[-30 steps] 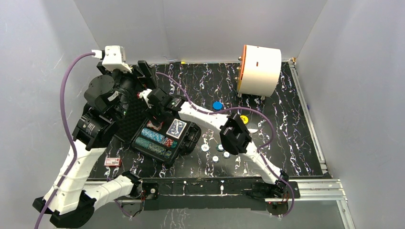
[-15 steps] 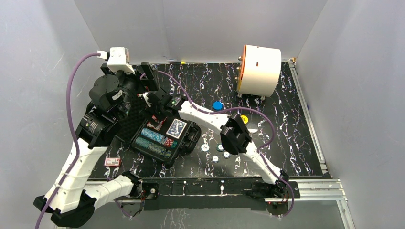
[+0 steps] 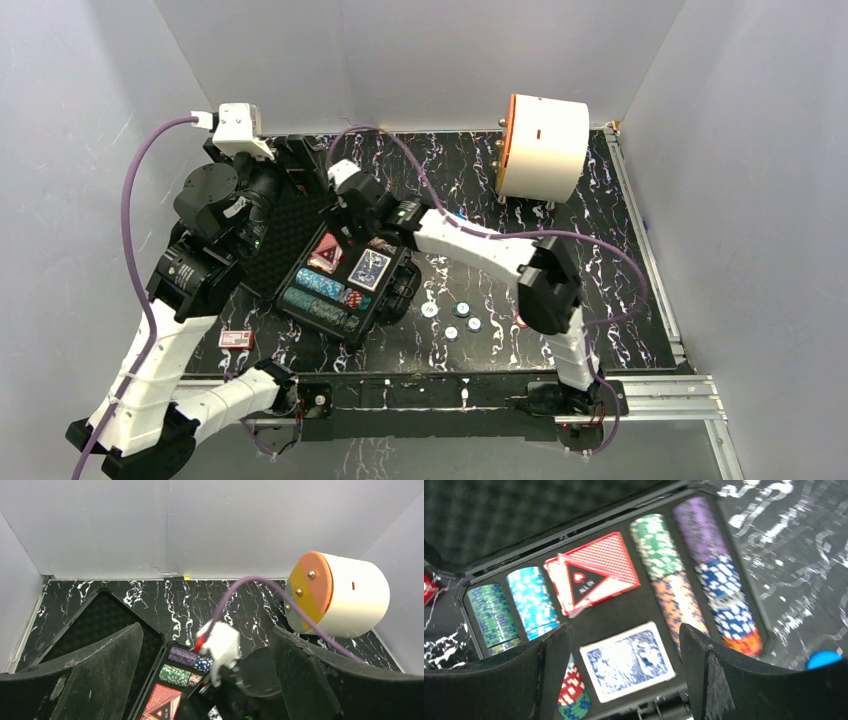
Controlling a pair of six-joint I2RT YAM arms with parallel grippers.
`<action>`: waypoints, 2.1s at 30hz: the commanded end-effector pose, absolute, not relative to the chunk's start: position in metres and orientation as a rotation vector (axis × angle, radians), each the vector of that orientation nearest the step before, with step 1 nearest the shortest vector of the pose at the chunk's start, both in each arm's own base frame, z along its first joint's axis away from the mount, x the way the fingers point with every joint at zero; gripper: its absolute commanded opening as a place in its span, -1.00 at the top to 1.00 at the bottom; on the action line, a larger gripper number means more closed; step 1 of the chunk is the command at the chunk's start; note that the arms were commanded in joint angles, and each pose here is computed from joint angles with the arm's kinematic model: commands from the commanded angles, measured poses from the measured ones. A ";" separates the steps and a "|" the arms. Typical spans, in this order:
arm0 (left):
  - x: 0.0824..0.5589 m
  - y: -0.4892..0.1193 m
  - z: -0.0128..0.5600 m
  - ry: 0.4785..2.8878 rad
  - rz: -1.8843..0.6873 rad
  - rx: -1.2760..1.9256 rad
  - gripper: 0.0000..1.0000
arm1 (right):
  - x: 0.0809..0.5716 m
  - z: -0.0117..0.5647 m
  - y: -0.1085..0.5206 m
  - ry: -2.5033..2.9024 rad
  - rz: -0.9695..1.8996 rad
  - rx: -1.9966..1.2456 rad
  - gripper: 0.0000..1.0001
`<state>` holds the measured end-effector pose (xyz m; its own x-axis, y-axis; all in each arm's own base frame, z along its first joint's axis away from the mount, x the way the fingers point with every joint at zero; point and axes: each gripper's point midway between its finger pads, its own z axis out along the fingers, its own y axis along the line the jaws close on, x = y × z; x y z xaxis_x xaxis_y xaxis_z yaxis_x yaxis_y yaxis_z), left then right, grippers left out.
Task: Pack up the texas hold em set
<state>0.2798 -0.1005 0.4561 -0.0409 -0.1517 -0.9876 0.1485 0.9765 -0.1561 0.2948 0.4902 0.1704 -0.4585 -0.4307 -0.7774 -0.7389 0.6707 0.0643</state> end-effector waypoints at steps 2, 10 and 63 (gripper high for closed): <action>0.271 -0.099 0.459 1.588 -0.273 -0.006 -0.97 | 0.343 0.213 0.414 2.114 0.406 -0.460 -0.65; 0.281 -0.111 0.425 1.680 -0.274 0.023 -0.97 | 0.370 0.144 0.286 2.349 0.156 -0.057 -0.55; 0.297 -0.131 0.398 1.762 -0.298 0.071 -0.97 | 0.427 0.010 0.250 2.576 -0.023 -0.179 0.06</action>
